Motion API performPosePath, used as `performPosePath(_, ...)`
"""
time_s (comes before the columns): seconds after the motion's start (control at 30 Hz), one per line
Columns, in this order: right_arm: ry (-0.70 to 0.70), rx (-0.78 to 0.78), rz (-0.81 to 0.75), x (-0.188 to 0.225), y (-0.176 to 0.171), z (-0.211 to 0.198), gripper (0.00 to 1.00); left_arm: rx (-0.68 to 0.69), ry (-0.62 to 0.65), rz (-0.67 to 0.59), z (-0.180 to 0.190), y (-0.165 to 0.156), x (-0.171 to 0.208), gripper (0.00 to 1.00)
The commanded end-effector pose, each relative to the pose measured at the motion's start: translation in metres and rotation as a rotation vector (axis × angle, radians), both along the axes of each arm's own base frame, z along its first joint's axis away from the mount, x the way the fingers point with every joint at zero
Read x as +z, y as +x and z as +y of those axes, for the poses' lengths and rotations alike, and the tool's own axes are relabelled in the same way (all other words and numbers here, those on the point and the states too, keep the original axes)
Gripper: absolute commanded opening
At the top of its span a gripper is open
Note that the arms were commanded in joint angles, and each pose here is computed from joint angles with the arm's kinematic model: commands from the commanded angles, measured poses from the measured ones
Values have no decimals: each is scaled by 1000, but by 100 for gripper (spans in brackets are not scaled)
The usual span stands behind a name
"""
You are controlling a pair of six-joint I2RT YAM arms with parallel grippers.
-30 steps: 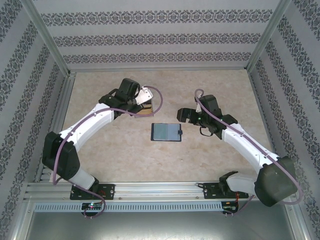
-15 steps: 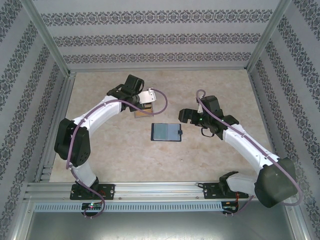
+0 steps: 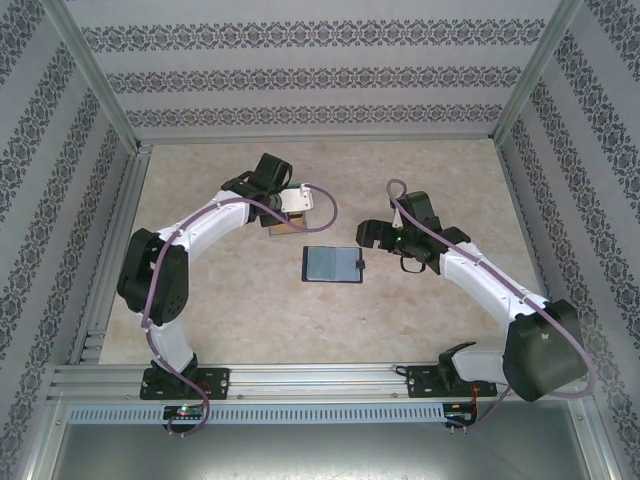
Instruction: Take the credit cards out of the card holder
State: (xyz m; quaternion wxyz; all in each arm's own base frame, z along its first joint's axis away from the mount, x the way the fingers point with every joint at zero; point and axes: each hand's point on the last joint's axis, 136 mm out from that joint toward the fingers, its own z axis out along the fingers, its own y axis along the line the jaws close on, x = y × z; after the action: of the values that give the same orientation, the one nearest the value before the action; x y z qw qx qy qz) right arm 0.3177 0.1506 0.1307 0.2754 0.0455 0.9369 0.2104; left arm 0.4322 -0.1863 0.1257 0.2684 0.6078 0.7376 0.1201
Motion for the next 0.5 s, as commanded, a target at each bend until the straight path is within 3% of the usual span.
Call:
performPosePath(0.0,22,-8,-12,8,8,1,98,0,20,15,8,6,-11,0)
performPosePath(0.47,29,-4,0,4,12,3,98,34,65,-5,17,20,-27,0)
